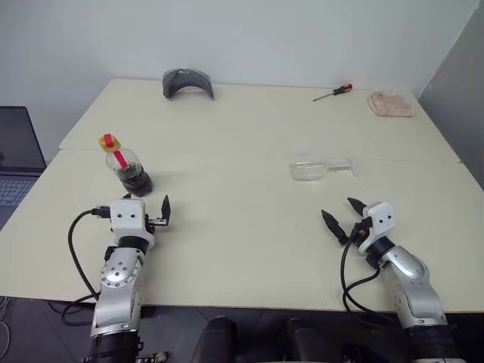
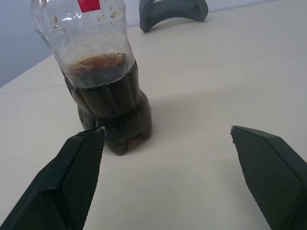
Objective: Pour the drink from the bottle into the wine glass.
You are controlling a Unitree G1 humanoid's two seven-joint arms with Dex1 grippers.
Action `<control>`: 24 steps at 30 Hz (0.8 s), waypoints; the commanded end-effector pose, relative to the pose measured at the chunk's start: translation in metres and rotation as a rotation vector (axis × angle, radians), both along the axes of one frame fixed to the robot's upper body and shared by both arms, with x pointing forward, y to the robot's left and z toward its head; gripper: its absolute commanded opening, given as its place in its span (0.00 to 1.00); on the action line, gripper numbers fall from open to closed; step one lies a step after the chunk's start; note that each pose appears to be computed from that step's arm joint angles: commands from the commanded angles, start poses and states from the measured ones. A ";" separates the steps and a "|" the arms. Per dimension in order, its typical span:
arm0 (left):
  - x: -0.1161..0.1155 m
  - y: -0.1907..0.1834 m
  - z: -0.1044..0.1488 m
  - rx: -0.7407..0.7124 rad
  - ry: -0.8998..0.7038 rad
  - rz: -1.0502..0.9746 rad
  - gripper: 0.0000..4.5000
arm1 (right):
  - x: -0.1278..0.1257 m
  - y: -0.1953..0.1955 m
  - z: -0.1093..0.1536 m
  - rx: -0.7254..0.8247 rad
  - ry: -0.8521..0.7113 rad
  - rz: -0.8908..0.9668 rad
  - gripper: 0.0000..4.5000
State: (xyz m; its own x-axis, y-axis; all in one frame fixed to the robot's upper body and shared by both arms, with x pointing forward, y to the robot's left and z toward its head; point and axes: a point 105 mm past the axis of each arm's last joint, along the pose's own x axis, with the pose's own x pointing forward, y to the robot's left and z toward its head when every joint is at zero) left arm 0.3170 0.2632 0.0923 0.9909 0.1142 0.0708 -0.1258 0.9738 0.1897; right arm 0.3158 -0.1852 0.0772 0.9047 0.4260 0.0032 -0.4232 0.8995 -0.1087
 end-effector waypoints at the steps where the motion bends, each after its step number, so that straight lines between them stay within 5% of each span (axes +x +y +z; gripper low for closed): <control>1: 0.000 0.001 0.012 0.002 -0.046 0.005 0.99 | 0.002 0.001 0.012 -0.002 -0.052 0.008 1.00; 13: -0.006 -0.004 0.010 0.040 -0.043 -0.037 0.99 | -0.001 0.003 0.010 -0.005 -0.044 0.027 1.00; 24: -0.015 -0.042 0.007 0.060 -0.023 -0.315 0.99 | 0.000 -0.006 0.007 -0.008 -0.031 -0.029 1.00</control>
State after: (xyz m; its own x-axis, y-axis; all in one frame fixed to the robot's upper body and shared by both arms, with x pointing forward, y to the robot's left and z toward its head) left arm 0.3030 0.2274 0.0840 0.9864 -0.1607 0.0349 0.1486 0.9619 0.2297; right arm 0.3146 -0.1861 0.0749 0.9081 0.4188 -0.0027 -0.4164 0.9022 -0.1121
